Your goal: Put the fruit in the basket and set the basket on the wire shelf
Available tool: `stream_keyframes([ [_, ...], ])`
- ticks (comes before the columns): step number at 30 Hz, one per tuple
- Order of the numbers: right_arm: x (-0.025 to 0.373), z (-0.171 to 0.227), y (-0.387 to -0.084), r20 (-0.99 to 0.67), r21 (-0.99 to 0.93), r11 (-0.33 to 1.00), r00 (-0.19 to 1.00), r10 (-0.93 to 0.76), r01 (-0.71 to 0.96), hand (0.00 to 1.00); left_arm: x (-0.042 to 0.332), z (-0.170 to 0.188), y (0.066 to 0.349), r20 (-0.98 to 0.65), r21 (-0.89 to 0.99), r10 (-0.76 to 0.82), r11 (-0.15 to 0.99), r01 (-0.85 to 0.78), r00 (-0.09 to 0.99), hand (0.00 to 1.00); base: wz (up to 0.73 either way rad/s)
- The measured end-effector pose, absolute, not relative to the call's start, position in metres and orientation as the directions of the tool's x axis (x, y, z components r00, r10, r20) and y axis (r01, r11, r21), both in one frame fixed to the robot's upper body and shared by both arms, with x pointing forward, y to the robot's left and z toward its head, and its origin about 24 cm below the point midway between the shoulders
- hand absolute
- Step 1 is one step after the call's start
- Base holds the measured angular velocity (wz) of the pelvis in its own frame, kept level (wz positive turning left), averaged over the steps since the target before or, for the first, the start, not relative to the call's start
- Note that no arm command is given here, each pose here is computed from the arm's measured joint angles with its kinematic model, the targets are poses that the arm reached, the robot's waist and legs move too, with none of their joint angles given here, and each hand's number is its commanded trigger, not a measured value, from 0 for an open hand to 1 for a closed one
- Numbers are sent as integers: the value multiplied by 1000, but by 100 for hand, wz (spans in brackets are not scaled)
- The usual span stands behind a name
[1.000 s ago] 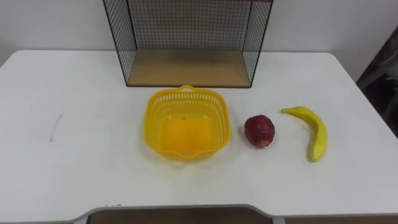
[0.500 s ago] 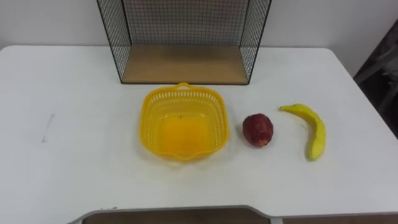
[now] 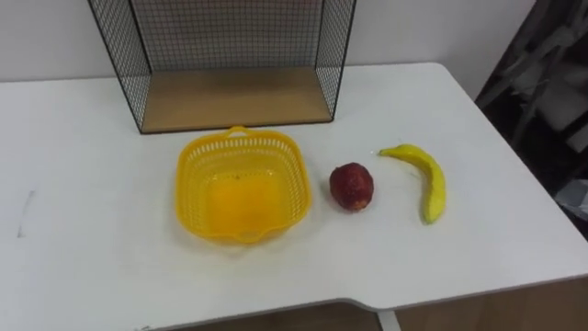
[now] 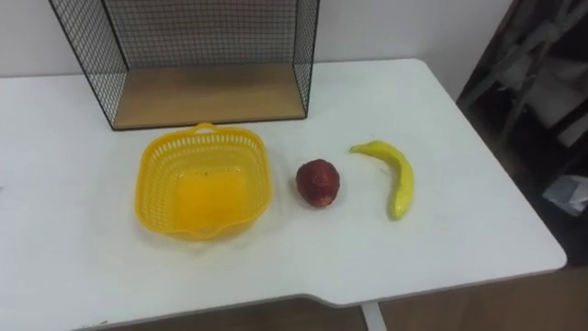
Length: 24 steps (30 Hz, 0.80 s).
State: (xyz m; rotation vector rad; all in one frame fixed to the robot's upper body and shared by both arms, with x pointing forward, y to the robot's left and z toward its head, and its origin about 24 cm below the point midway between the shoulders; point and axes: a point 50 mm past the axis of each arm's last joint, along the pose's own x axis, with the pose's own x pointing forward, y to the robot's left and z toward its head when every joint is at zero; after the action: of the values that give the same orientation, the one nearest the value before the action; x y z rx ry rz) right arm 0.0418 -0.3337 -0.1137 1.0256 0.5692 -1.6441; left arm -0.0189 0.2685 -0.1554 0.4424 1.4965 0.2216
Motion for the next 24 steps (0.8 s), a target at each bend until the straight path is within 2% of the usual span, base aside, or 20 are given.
stream_keyframes([
  [3, 74, -76, -357, -733, 181, -227, -23, -680, 957, 0, -15, -154, 271, -902, 430, 419, 894, 130, 104, 0, 4],
  [5, 99, -41, -371, -600, 200, -147, 2, -800, 969, 0, -14, -153, 272, -896, 443, 430, 885, 144, 109, 0, -10],
  [6, 107, -31, -373, -561, 205, -116, 20, -827, 972, 0, -14, -153, 271, -896, 442, 429, 884, 153, 111, 0, -14],
  [8, 128, 5, -376, -384, 211, 6, 89, -919, 977, 0, -12, -154, 269, -897, 441, 425, 882, 170, 120, 0, -9],
  [11, 150, 39, -367, -176, 164, 167, 195, -965, 972, 0, -6, -155, 266, -902, 430, 408, 877, 215, 143, 0, 0],
  [14, 170, 58, -353, -34, 111, 293, 299, -954, 950, 0, 2, -156, 263, -907, 418, 387, 875, 245, 164, 0, -4],
  [16, 181, 63, -341, 5, 97, 377, 378, -926, 921, 0, 5, -157, 260, -909, 413, 377, 868, 274, 175, 0, -5],
  [20, 210, 68, -310, 55, 68, 598, 596, -801, 798, 0, 17, -159, 252, -920, 386, 334, 865, 320, 206, 0, -2],
  [24, 222, 65, -292, 59, 41, 721, 718, -693, 692, 0, 23, -158, 251, -918, 386, 323, 865, 320, 232, 0, 12],
])
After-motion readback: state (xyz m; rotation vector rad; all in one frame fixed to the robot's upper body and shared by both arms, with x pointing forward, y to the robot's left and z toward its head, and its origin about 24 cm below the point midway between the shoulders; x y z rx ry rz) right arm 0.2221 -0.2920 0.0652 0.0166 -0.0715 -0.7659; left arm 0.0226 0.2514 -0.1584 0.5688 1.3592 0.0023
